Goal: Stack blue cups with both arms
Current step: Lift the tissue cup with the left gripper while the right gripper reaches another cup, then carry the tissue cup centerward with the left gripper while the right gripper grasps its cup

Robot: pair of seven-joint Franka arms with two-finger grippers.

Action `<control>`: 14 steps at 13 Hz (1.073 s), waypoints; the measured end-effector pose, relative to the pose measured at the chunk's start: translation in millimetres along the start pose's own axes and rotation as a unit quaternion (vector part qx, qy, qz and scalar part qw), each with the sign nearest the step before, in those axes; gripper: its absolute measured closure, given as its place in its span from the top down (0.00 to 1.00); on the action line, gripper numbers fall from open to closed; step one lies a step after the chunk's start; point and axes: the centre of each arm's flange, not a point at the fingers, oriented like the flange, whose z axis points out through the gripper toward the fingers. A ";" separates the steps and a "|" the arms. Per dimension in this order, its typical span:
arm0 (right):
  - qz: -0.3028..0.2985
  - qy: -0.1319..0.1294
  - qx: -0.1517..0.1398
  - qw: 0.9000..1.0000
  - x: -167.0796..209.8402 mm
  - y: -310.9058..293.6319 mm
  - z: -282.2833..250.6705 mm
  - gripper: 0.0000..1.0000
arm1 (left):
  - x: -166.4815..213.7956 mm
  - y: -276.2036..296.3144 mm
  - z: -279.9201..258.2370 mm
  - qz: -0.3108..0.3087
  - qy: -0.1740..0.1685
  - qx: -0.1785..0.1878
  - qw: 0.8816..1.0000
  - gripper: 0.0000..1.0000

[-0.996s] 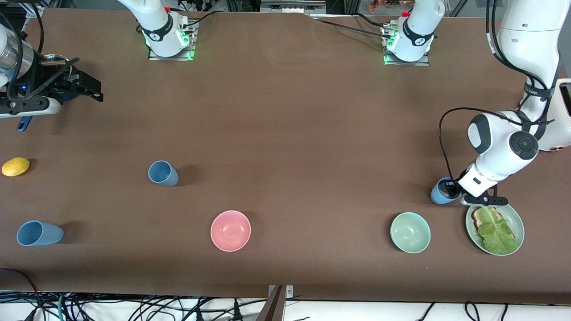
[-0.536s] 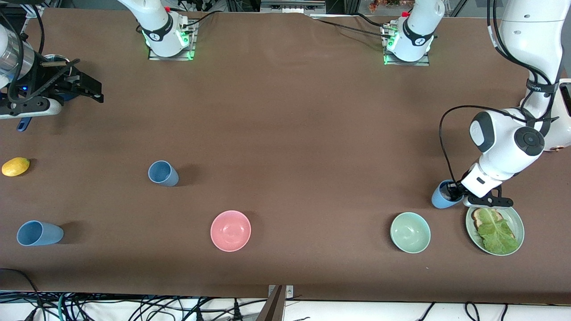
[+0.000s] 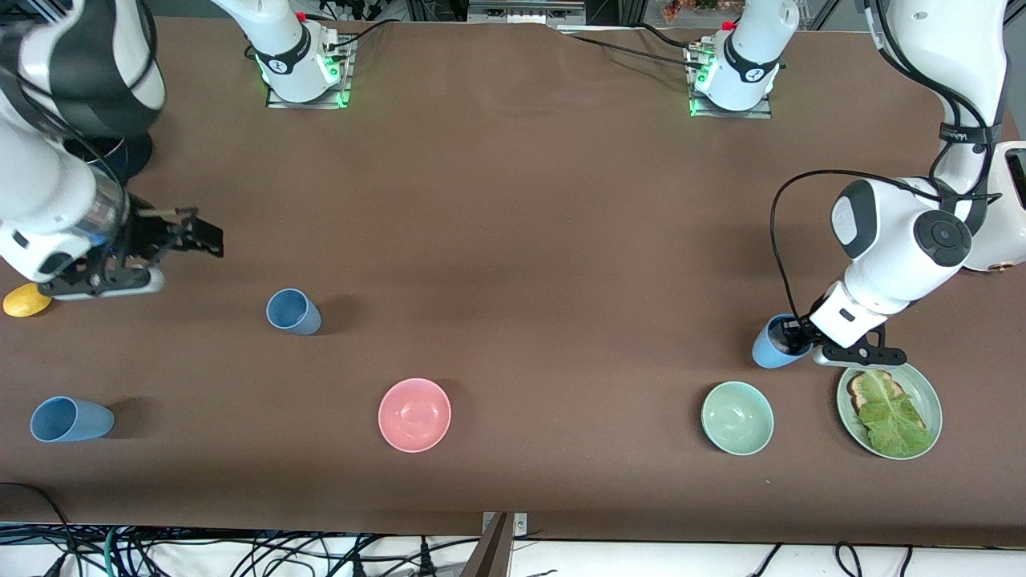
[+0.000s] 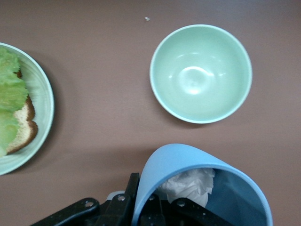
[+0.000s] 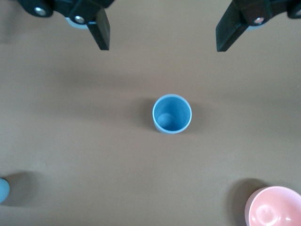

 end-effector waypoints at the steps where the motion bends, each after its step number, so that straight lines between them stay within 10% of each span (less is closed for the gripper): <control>1: -0.002 -0.002 -0.001 1.000 8.8 -3.3 16.3 0.94 | -0.4 14.4 -5.3 -0.009 -0.003 -0.002 1.000 0.05; 3: -0.005 -0.009 -0.001 1.000 17.8 -7.6 37.6 0.86 | -2.7 48.2 -16.1 -0.031 -0.010 -0.006 0.999 0.05; 6: -0.005 -0.005 -0.002 1.000 26.7 -8.2 63.5 0.48 | -10.9 100.5 -29.9 -0.064 -0.020 -0.007 0.998 0.05; 14: -0.005 0.022 -0.002 1.000 24.6 -7.8 140.1 0.39 | -65.1 264.9 -36.4 -0.175 -0.044 -0.010 0.984 0.05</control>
